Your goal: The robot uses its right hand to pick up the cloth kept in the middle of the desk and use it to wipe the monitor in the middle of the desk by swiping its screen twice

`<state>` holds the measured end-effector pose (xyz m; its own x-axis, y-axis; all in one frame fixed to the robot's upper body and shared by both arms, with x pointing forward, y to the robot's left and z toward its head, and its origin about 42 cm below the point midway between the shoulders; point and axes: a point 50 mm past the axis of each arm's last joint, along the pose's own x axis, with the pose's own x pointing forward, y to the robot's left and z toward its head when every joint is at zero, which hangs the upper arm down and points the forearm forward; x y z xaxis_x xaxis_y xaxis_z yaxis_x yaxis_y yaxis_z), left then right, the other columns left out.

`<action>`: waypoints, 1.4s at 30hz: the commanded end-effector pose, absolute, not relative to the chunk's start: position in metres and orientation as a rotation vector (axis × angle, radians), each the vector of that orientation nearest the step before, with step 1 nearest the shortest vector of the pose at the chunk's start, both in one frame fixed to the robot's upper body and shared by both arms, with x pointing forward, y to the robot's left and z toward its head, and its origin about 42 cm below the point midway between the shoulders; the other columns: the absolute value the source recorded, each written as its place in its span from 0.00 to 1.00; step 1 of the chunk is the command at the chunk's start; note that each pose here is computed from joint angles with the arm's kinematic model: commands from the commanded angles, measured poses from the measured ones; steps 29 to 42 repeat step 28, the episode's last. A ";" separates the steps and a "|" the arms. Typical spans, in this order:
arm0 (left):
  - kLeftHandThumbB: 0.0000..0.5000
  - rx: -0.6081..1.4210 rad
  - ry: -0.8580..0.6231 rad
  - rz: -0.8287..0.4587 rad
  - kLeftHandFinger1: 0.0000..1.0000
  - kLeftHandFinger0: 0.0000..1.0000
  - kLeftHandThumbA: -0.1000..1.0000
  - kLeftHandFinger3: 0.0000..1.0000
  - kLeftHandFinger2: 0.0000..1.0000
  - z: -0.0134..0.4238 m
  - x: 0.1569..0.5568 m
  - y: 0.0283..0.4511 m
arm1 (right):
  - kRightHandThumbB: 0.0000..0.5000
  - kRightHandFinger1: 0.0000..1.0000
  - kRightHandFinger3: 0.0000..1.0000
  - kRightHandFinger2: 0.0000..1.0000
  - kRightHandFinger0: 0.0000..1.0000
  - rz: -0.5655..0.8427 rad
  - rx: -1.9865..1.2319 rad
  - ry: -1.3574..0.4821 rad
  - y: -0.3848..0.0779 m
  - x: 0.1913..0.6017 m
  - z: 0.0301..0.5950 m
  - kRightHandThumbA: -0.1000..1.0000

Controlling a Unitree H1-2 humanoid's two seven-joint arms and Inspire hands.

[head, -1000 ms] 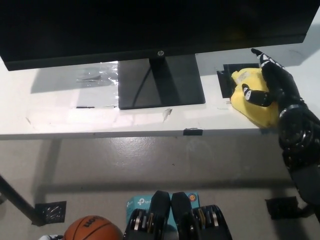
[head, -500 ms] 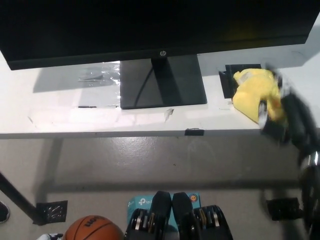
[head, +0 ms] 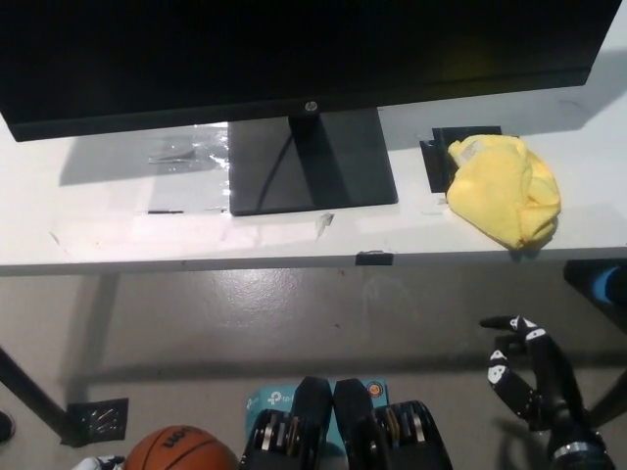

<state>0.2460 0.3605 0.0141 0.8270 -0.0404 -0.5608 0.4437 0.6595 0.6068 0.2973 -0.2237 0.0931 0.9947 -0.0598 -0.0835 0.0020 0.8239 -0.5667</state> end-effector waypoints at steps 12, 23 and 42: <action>0.49 0.838 0.480 -0.255 0.97 0.92 0.27 0.80 0.92 0.030 0.256 0.371 | 0.27 0.25 0.65 0.41 0.15 -0.063 -0.371 0.001 -0.233 0.322 0.084 0.00; 0.49 0.841 0.484 -0.263 0.98 0.94 0.26 0.81 0.93 0.028 0.256 0.371 | 0.14 0.50 0.73 0.60 0.47 0.319 -0.586 0.137 -0.235 0.323 0.078 0.05; 0.50 0.846 0.480 -0.261 0.98 0.93 0.25 0.78 0.92 0.028 0.256 0.372 | 0.18 0.50 0.94 0.67 0.45 0.537 -0.739 0.339 -0.234 0.323 0.075 0.19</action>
